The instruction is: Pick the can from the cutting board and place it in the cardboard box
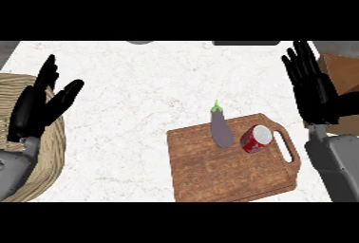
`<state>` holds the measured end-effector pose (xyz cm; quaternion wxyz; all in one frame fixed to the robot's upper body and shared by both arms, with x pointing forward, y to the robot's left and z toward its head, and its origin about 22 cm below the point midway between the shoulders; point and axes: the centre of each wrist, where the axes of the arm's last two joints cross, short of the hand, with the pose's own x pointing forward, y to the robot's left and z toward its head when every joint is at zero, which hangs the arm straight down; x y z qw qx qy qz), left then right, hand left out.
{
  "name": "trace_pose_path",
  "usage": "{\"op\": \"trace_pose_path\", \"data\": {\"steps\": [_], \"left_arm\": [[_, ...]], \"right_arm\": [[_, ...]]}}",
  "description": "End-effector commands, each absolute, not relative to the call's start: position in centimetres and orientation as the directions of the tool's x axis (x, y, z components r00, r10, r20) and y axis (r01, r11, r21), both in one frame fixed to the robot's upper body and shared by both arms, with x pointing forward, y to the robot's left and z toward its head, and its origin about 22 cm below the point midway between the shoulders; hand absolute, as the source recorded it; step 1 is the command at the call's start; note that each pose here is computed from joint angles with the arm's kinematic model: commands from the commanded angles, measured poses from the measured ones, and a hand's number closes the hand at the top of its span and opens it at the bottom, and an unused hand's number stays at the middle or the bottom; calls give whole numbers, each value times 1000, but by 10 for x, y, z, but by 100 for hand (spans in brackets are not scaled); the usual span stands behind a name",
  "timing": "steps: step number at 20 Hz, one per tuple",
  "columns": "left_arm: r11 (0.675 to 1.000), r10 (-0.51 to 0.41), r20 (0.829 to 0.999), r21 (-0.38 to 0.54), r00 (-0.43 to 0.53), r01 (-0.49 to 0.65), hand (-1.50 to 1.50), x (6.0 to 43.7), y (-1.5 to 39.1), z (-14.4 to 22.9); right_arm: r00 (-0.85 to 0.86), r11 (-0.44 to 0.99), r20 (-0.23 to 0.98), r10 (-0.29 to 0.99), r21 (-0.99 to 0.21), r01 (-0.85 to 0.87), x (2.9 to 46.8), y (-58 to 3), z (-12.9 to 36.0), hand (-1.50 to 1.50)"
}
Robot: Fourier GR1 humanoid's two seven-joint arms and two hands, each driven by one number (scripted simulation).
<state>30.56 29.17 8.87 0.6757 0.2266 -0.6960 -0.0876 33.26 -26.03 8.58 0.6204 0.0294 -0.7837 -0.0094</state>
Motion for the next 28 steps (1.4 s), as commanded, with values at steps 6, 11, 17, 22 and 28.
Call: {"op": "trace_pose_path", "data": {"steps": [6,11,17,22,28], "left_arm": [[869,-489,869,493,76,-50,0,279,306,41],[900,-436,897,436,78,22,0,269,288,21],[891,-454,888,452,79,37,0,266,288,5],[889,-458,886,455,69,59,0,260,290,-6],[880,-475,877,472,70,47,0,263,294,-8]], "right_arm": [[-633,994,767,107,-70,83,259,-382,52,-150],[-594,893,748,295,5,450,203,-425,-25,-150],[-651,851,555,518,-408,330,149,-447,-40,-150],[-527,741,541,655,-594,312,99,-463,-25,-150],[-450,686,545,707,-683,251,78,-413,2,-150]]}}
